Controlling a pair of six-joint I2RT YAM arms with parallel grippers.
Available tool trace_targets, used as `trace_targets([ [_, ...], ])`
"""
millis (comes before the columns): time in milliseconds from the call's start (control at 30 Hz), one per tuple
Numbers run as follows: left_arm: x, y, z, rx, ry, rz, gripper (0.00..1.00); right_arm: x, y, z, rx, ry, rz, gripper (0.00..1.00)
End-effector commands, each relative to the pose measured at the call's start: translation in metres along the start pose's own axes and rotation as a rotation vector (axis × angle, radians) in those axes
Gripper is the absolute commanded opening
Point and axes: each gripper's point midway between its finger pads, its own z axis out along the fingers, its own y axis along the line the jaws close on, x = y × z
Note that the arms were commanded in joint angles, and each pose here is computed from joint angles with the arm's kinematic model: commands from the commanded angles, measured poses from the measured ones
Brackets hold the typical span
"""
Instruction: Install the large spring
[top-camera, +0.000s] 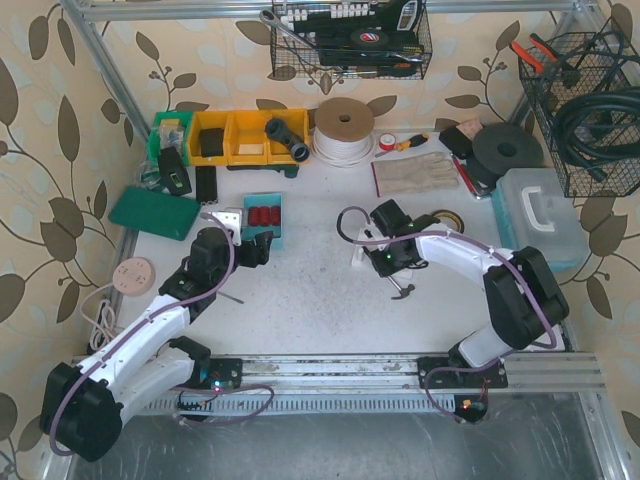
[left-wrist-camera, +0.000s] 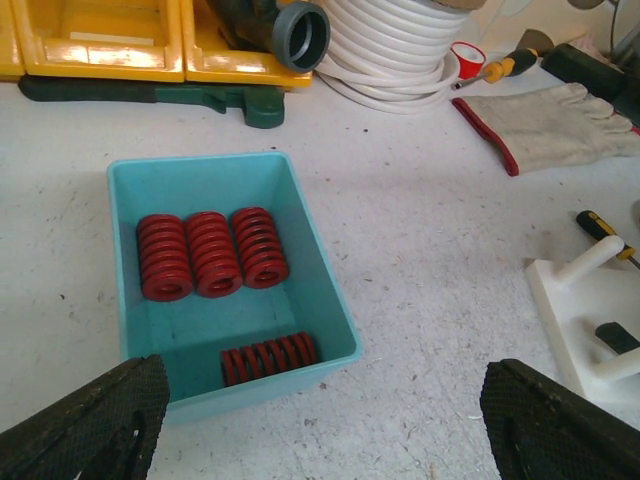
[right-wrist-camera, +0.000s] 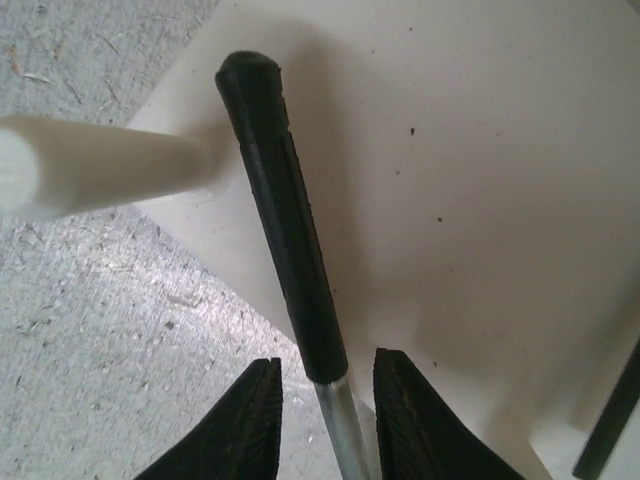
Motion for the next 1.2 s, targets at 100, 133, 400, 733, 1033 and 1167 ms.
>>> trace_targets([
  [100,-0.011,-0.002,-0.001,-0.003,-0.042,0.01,0.88,-0.013,0.004,0.011,0.004,-0.005,-0.012,0.3],
  [133,-0.011,-0.002,-0.001,-0.002,-0.039,0.011,0.88,-0.015,0.004,0.012,0.007,-0.005,-0.015,0.3],
  [400,-0.011,-0.002,-0.003,0.0,-0.045,0.01,0.88,-0.019,0.005,0.02,0.011,0.009,-0.02,0.26],
  [733,-0.01,-0.002,-0.001,-0.003,-0.036,0.007,0.88,-0.019,0.002,0.019,0.027,0.018,-0.025,0.15],
  [1033,-0.009,0.001,-0.001,-0.02,-0.037,0.007,0.88,-0.016,0.0,0.006,0.037,0.0,-0.034,0.0],
  [1167,-0.008,0.004,0.0,-0.033,-0.033,0.003,0.91,-0.016,0.001,-0.009,0.027,-0.025,-0.03,0.0],
])
